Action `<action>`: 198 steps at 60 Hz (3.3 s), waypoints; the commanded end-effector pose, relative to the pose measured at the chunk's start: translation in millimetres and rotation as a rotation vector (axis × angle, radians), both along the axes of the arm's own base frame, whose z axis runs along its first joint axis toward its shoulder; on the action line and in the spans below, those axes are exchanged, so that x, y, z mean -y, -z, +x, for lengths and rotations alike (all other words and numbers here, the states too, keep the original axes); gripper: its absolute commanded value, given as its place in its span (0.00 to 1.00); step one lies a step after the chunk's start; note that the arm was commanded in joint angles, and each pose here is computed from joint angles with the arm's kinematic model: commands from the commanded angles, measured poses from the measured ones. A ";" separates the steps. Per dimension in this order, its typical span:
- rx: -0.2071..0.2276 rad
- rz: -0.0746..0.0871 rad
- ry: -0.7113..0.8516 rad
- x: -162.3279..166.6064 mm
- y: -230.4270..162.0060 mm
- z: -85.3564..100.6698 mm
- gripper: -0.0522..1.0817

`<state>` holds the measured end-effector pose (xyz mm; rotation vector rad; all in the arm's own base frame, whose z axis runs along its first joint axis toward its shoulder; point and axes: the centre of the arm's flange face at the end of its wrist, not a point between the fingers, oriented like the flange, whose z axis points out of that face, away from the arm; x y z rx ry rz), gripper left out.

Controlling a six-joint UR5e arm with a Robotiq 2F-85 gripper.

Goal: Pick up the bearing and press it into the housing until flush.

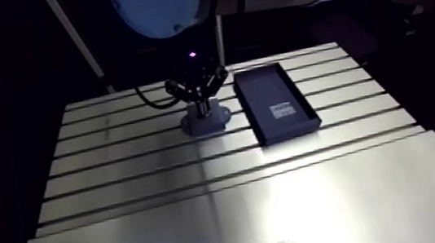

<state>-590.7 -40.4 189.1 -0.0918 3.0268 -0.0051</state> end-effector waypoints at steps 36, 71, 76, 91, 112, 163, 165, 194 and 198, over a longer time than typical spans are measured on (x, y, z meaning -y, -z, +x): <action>-0.007 0.001 -0.001 -0.1 4.4 2.1 0.98; -0.022 0.000 -0.004 1.0 4.2 1.4 0.98; -0.022 0.000 -0.005 1.0 4.2 1.4 0.98; -0.018 -0.001 -0.005 1.1 6.0 3.1 0.98; -0.018 0.001 -0.004 0.2 6.0 3.0 0.98; -0.035 0.000 -0.008 0.6 -5.5 -2.0 0.98; -0.036 0.000 -0.008 0.6 -6.3 -2.0 0.98; -0.044 0.003 -0.013 2.1 -18.1 -4.0 0.97; -0.048 0.005 -0.013 1.9 -24.5 -3.6 0.93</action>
